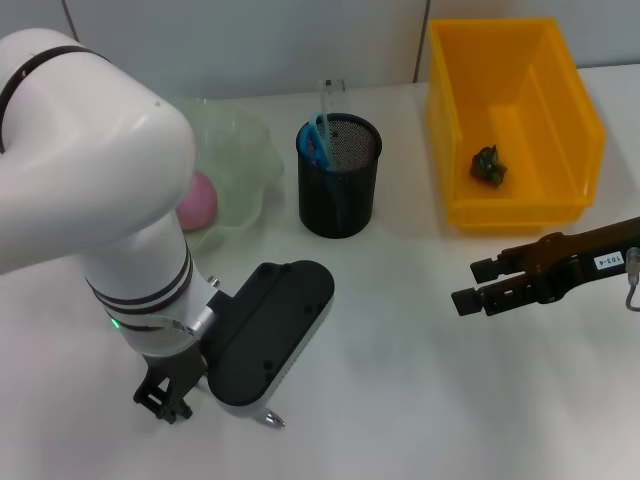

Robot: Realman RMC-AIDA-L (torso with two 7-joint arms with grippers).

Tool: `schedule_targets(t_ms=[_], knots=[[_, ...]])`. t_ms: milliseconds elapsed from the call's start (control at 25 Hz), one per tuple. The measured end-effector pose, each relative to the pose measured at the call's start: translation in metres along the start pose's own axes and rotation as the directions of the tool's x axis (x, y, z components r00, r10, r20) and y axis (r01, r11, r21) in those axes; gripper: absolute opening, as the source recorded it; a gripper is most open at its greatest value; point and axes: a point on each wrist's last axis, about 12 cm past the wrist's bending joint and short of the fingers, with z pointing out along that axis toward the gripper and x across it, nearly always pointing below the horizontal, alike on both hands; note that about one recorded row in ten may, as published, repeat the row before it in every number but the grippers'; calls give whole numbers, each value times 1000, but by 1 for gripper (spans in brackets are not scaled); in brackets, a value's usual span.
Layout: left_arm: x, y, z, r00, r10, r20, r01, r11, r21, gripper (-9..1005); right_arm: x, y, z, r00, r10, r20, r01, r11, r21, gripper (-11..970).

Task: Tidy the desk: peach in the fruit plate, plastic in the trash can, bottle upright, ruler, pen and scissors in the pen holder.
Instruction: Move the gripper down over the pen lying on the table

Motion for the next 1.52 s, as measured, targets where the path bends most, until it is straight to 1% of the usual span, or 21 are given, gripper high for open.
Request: schedule_targets(t_ms=[480,1040,1520], knots=[[-1,0,0,1000,1,15,-1,1000,-1,434,-4,-1,1,1000,-8,1,8,1000,6,839],[-1,1,-1,1000,-9,23,9,1000,-12,332,-8,0,4,1000,-15,-7,15,1000,3,838],[-1,1,0,1000,-15,27,15,1000,-12,284,-10,0,7,1000,-17,-2,17,1000,6,838]])
